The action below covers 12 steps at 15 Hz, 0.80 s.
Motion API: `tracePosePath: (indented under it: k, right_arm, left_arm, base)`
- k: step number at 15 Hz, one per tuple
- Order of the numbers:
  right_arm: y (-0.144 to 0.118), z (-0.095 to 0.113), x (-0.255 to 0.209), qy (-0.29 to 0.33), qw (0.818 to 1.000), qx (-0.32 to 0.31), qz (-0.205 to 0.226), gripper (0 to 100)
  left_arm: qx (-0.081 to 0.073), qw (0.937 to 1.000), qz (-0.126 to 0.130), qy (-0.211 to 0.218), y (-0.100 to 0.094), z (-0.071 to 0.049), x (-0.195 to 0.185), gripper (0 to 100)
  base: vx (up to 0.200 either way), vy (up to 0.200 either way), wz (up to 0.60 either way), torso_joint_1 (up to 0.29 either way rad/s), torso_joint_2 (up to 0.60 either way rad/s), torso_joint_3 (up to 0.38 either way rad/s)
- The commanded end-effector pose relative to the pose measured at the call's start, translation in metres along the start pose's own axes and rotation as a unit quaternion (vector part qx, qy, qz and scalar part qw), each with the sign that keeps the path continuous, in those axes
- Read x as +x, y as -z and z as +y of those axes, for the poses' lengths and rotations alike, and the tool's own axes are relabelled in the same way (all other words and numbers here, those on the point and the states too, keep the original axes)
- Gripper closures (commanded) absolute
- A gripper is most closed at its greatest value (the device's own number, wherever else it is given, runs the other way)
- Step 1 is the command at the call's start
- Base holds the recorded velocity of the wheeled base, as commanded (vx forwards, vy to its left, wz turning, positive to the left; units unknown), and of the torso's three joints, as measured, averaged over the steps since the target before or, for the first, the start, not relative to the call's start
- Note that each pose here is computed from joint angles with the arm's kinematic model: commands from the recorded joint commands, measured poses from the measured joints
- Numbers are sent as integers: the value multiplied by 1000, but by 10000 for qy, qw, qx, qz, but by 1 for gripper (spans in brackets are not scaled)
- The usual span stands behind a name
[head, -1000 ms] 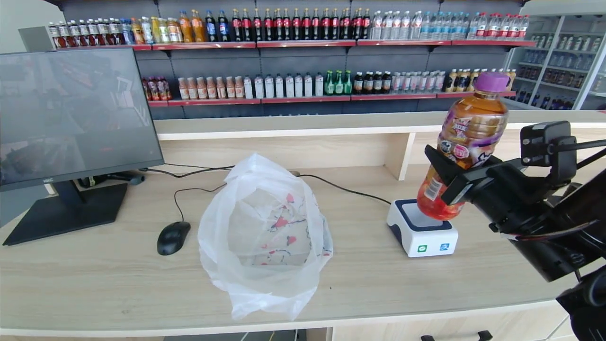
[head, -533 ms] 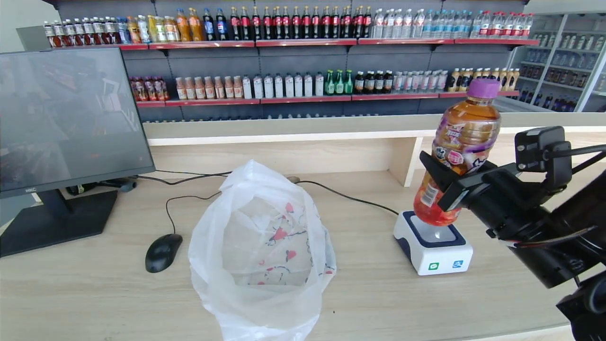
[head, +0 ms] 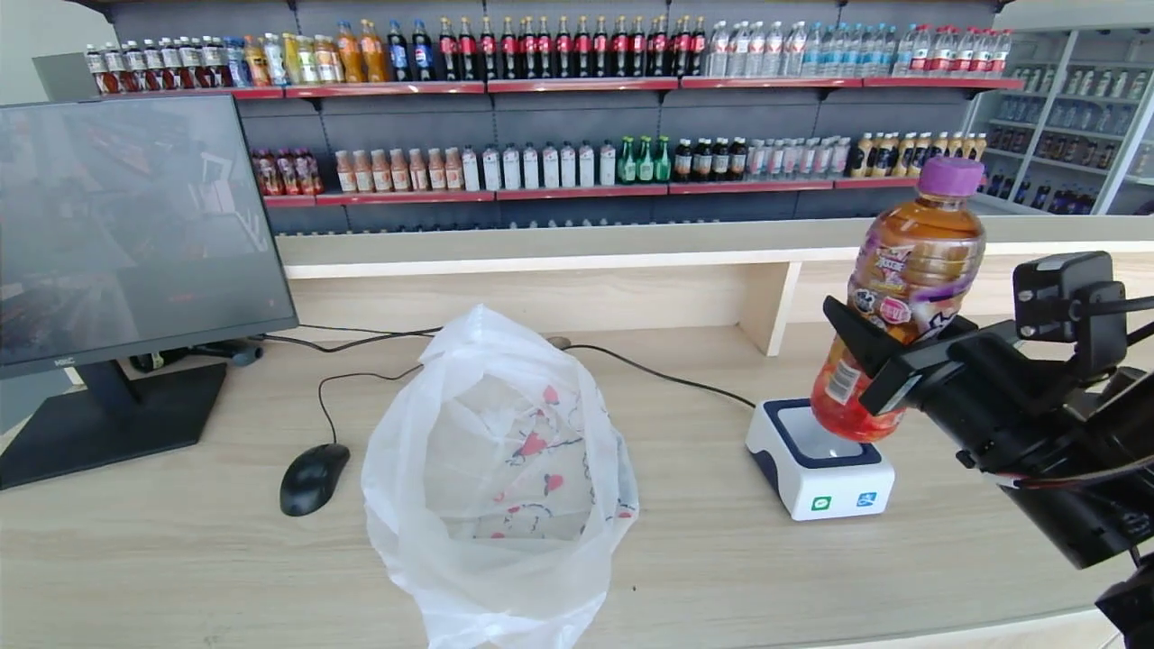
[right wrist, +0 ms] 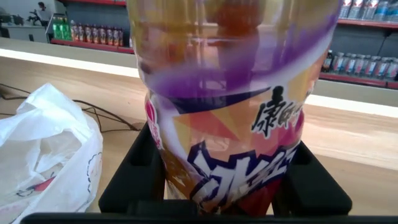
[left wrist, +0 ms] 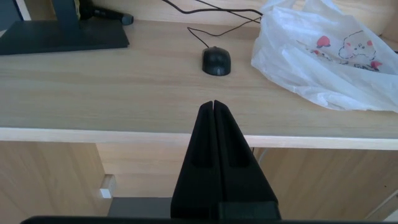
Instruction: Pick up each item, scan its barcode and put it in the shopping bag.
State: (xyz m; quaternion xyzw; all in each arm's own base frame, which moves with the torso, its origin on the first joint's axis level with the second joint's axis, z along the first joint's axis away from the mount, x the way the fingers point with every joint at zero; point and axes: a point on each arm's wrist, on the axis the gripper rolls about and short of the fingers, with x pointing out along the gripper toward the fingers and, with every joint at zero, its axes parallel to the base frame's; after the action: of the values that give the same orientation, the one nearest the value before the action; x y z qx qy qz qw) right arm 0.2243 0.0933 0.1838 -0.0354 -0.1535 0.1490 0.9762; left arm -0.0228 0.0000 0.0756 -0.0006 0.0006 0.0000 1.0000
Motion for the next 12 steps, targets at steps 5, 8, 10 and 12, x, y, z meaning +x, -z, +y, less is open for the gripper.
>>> tracePosePath:
  k: [5, 8, 10, 12]
  right_arm:
    - [0, -6, -49, -1081, 9865, -1226, 27, 100]
    - [3, -4, -46, -1288, 9714, -1994, -62, 100]
    - [4, -4, -45, -1292, 9656, -2254, -82, 100]
    - [7, -3, -44, -1321, 9571, -2578, -66, 100]
  left_arm:
    - [-1, 10000, 1, 0, 0, 0, 0, 100]
    - [-1, 10000, -6, 0, 0, 0, 0, 100]
    - [-1, 10000, -6, 0, 0, 0, 0, 100]
    - [-1, 10000, 1, 0, 0, 0, 0, 100]
  base:
    - [0, 0, 0, 0, 0, 0]
    - [0, 0, 0, 0, 0, 0]
    - [0, 0, 0, 0, 0, 0]
    - [0, 0, 0, 0, 0, 0]
